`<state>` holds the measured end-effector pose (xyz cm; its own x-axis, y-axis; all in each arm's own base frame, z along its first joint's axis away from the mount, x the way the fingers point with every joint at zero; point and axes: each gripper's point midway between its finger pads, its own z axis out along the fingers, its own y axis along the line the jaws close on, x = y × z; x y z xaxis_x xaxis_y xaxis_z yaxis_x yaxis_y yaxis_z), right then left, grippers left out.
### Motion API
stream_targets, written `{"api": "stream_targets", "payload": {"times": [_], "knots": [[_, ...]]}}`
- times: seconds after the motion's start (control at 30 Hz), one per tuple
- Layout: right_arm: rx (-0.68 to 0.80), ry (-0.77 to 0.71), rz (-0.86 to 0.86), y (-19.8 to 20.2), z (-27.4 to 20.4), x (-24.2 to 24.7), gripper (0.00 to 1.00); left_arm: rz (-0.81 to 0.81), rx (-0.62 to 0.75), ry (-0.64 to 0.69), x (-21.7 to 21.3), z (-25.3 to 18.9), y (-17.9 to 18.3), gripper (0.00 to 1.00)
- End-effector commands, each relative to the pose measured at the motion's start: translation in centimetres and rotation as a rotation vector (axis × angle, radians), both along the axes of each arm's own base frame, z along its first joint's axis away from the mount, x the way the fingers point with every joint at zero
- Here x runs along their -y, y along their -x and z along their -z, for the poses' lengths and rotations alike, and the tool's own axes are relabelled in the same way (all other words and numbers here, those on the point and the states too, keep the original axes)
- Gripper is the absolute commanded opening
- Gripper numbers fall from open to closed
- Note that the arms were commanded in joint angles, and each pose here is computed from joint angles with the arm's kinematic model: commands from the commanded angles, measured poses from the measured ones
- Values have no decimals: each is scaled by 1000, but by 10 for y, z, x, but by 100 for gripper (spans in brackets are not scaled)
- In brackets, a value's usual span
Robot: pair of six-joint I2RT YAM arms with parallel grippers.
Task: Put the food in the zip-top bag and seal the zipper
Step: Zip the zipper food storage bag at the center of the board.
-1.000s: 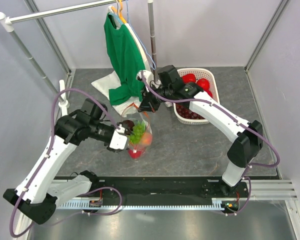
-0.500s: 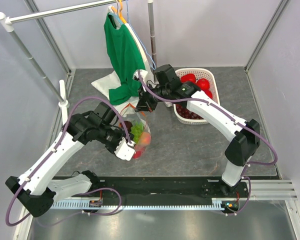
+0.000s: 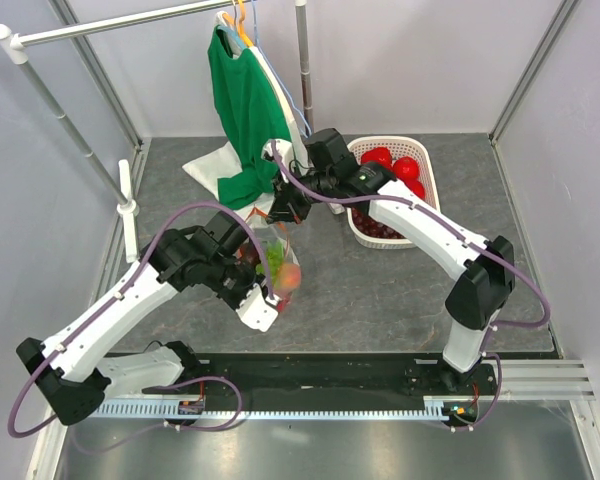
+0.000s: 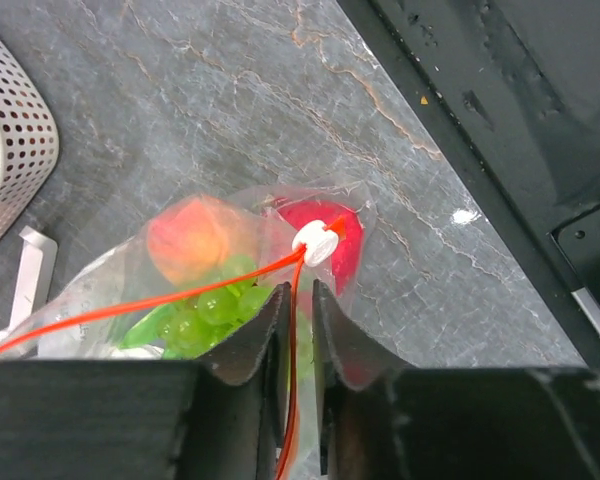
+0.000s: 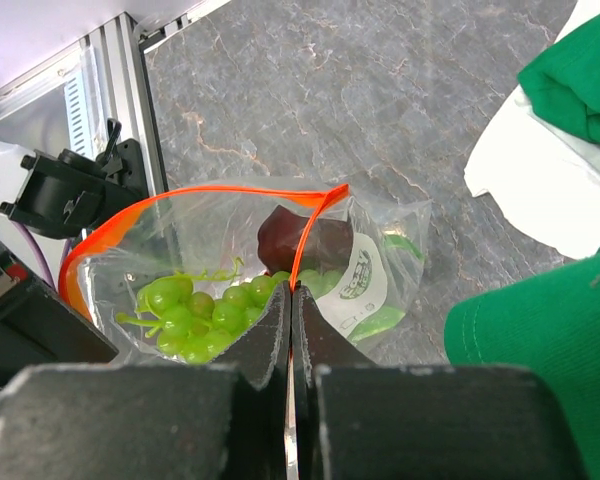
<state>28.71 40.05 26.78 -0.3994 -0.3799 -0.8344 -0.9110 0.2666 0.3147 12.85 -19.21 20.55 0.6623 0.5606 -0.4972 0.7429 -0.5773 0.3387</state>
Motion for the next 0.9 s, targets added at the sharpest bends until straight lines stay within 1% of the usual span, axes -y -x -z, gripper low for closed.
{"api": "stream_targets", "payload": {"times": [0.0,0.03,0.07,0.1,0.17,0.23,0.27,0.3,0.33,0.37,0.4,0.43,0.47,0.5,0.53,0.57,0.6,0.63,0.67,0.7,0.73,0.77,0.8,0.83,0.87], "knots": [[42,-62,-27,-2,-24,-11,0,2,37,22,6,-4,-5,17],[43,-63,-29,-3,-25,-12,0,1,38,20,6,0,-5,9],[43,-63,-29,-3,-24,-12,0,1,71,49,9,-4,-8,5],[43,-65,-30,-4,-24,-13,0,-15,73,64,10,-4,-9,2],[51,-74,-31,-6,-25,-16,0,-35,67,129,18,-13,-8,2],[69,-97,-31,-10,-31,-22,0,-128,23,252,38,-39,-15,2],[83,-107,-27,-13,-36,-24,4,-224,-62,286,44,-46,-15,2],[114,-129,-18,-18,-52,-26,18,-254,-69,357,56,-61,-22,2],[129,-134,-1,-25,-57,-25,27,-295,-95,397,61,-71,-25,2],[148,-148,9,-30,-67,-22,40,-373,-165,432,65,-77,-26,2],[150,-171,33,-33,-80,-19,67,-392,-155,497,70,-90,-31,2],[165,-187,61,-40,-93,-9,76,-425,-172,512,71,-84,-33,2],[173,-198,82,-42,-102,-2,83,-476,-213,538,72,-85,-32,2],[173,-198,102,-44,-104,5,91,-509,-218,571,71,-89,-34,2],[193,-216,135,-46,-120,21,94,-554,-208,608,73,-88,-44,2],[194,-219,162,-47,-124,30,96,-601,-250,624,74,-88,-45,2],[187,-206,181,-48,-118,39,98,-632,-263,642,76,-89,-49,2],[219,-221,208,-45,-133,56,98,-681,-256,671,76,-91,-58,2],[230,-217,226,-45,-134,66,98,-726,-295,693,78,-94,-60,2],[217,-201,235,-43,-124,75,97,-753,-302,711,79,-97,-64,2],[242,-214,252,-39,-135,91,96,-793,-294,729,77,-98,-71,2],[250,-214,248,-35,-135,98,94,-806,-299,770,80,-106,-75,2],[238,-188,239,-30,-119,104,90,-821,-297,788,80,-109,-78,2],[294,-190,235,-21,-128,116,88,-857,-287,805,78,-112,-84,2],[300,-180,230,-15,-124,121,85,-867,-297,814,80,-113,-86,2]]}}
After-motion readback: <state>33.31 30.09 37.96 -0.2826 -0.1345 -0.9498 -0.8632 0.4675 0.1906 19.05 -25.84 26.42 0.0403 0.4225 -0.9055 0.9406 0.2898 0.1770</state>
